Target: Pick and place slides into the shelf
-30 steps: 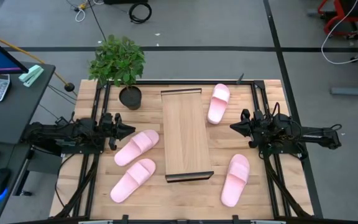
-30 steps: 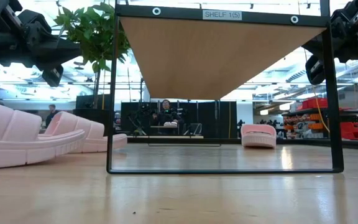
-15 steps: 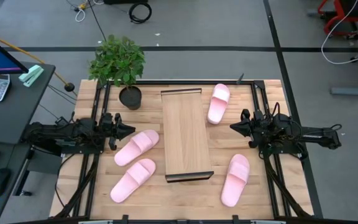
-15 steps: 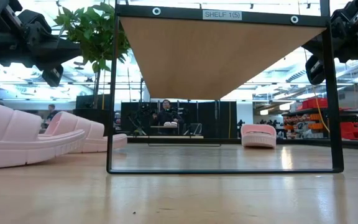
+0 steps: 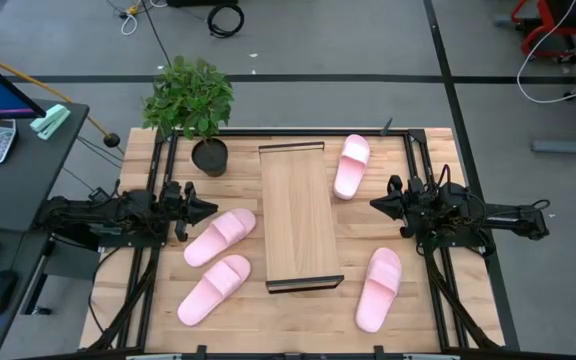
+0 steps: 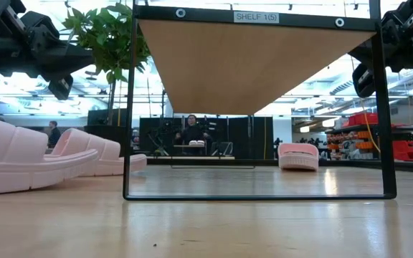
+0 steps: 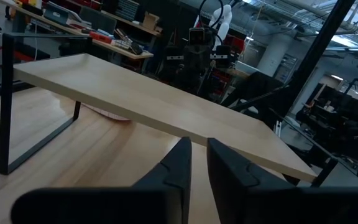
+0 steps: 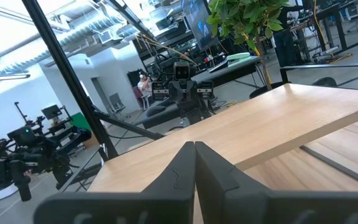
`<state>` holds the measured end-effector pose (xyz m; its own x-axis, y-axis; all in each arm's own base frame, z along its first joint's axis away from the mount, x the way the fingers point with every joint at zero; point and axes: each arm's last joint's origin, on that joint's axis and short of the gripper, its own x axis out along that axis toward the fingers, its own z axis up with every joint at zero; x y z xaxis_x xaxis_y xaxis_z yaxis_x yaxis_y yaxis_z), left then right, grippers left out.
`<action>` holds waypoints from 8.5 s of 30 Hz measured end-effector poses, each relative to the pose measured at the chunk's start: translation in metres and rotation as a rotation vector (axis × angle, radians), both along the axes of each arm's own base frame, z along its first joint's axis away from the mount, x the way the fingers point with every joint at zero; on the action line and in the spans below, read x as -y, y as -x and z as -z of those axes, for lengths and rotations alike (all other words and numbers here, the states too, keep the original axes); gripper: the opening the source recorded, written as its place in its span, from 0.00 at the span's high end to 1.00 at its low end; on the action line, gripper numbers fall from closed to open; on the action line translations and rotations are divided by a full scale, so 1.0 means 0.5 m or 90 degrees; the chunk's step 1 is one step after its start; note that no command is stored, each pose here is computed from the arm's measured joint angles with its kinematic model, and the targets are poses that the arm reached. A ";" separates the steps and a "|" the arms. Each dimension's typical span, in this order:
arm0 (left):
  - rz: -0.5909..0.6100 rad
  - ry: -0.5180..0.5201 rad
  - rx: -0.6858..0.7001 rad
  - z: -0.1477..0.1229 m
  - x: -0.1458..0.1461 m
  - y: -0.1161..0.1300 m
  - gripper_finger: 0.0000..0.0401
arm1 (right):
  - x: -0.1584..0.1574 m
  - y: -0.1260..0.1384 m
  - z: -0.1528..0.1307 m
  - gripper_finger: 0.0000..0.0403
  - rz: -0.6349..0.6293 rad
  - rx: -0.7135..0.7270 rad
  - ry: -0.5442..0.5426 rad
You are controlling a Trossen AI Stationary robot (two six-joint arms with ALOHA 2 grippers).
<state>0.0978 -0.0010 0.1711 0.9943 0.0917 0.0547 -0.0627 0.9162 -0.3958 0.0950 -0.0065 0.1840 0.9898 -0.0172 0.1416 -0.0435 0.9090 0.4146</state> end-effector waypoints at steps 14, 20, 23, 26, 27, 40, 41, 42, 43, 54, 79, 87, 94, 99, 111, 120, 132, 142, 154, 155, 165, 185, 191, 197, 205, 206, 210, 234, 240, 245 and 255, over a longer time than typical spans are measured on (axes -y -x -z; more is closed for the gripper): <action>0.000 0.000 0.000 0.000 0.000 0.000 0.85 | 0.000 0.000 0.000 0.97 0.000 0.000 0.000; 0.000 0.000 0.000 0.000 0.000 0.000 0.87 | 0.000 0.000 0.000 0.97 0.000 0.000 0.000; 0.000 0.000 0.000 0.000 0.000 0.000 0.87 | 0.000 0.000 0.000 0.97 0.000 0.000 0.000; 0.000 0.000 0.000 0.000 0.000 0.000 0.86 | 0.000 0.000 0.000 0.97 0.000 0.000 0.000; 0.000 0.000 0.000 0.000 0.000 0.000 0.86 | 0.000 0.000 0.000 0.97 0.000 0.000 0.000; 0.000 0.000 0.000 0.000 0.000 0.000 0.87 | 0.000 0.000 0.000 0.97 0.000 0.000 0.000; 0.000 0.000 0.000 0.000 0.000 0.000 0.87 | 0.000 0.000 0.000 0.97 0.000 0.000 0.000; 0.000 0.000 0.000 0.000 0.000 0.000 0.87 | 0.000 0.000 0.000 0.97 0.000 0.000 0.003; -0.001 0.000 0.000 0.000 0.000 0.000 0.87 | 0.000 0.000 0.000 0.97 0.002 -0.002 0.012; -0.003 -0.002 0.000 0.000 0.000 0.000 0.86 | 0.007 0.000 0.003 0.97 0.094 -0.017 0.084; -0.276 0.207 0.204 -0.045 -0.027 0.017 0.87 | 0.031 0.008 -0.133 0.97 0.315 0.042 -0.096; -0.274 0.184 0.207 -0.049 -0.026 0.018 0.78 | 0.047 -0.015 -0.151 0.97 0.365 -0.091 -0.071; -0.236 0.165 0.133 -0.049 -0.016 0.007 0.68 | 0.062 -0.020 -0.182 0.97 0.391 -0.166 -0.068; -0.217 0.187 0.081 -0.059 -0.007 -0.009 0.65 | 0.069 -0.019 -0.198 0.97 0.373 -0.197 -0.073; -0.141 0.299 -0.025 -0.052 0.023 -0.059 0.65 | 0.083 -0.016 -0.179 0.97 0.367 -0.263 -0.102; -0.095 0.343 -0.091 -0.042 0.051 -0.084 0.65 | 0.085 -0.029 -0.160 0.97 0.281 -0.335 -0.101; -0.042 0.388 -0.150 -0.022 0.076 -0.092 0.67 | 0.031 -0.010 -0.100 0.94 -0.133 -0.560 -0.337; -0.053 0.401 -0.168 -0.013 0.078 -0.097 0.64 | 0.005 -0.010 -0.091 0.84 -0.203 -0.624 -0.342; -0.066 0.404 -0.193 0.000 0.080 -0.104 0.64 | -0.030 -0.053 -0.060 0.78 -0.310 -0.749 -0.287; -0.066 0.405 -0.193 0.000 0.080 -0.104 0.64 | -0.033 -0.057 -0.059 0.77 -0.324 -0.752 -0.283; -0.066 0.405 -0.192 0.000 0.080 -0.104 0.64 | -0.067 -0.098 -0.032 0.67 -0.379 -0.807 -0.233; -0.066 0.404 -0.193 0.000 0.080 -0.104 0.64 | -0.104 -0.127 0.020 0.44 -0.253 -0.933 -0.186; -0.066 0.404 -0.193 0.000 0.080 -0.104 0.64 | -0.116 -0.115 0.049 0.42 -0.251 -0.950 -0.237; -0.066 0.404 -0.193 0.000 0.080 -0.104 0.64 | -0.128 -0.109 0.072 0.42 -0.279 -0.935 -0.279; -0.066 0.404 -0.193 0.000 0.080 -0.104 0.67 | -0.144 -0.117 0.072 0.43 -0.347 -0.892 -0.314; -0.066 0.404 -0.193 0.000 0.080 -0.104 0.67 | -0.145 -0.117 0.071 0.43 -0.351 -0.893 -0.315; -0.066 0.404 -0.193 0.000 0.080 -0.104 0.66 | -0.146 -0.116 0.070 0.43 -0.373 -0.898 -0.325; -0.066 0.403 -0.193 0.000 0.080 -0.104 0.67 | -0.148 -0.123 0.067 0.43 -0.375 -0.872 -0.329; -0.066 0.403 -0.193 0.000 0.080 -0.104 0.69 | -0.149 -0.124 0.066 0.43 -0.376 -0.866 -0.331; -0.065 0.403 -0.193 0.000 0.080 -0.104 0.68 | -0.152 -0.126 0.062 0.46 -0.407 -0.860 -0.346; -0.065 0.397 -0.194 0.000 0.080 -0.104 0.70 | -0.161 -0.147 0.044 0.55 -0.444 -0.794 -0.406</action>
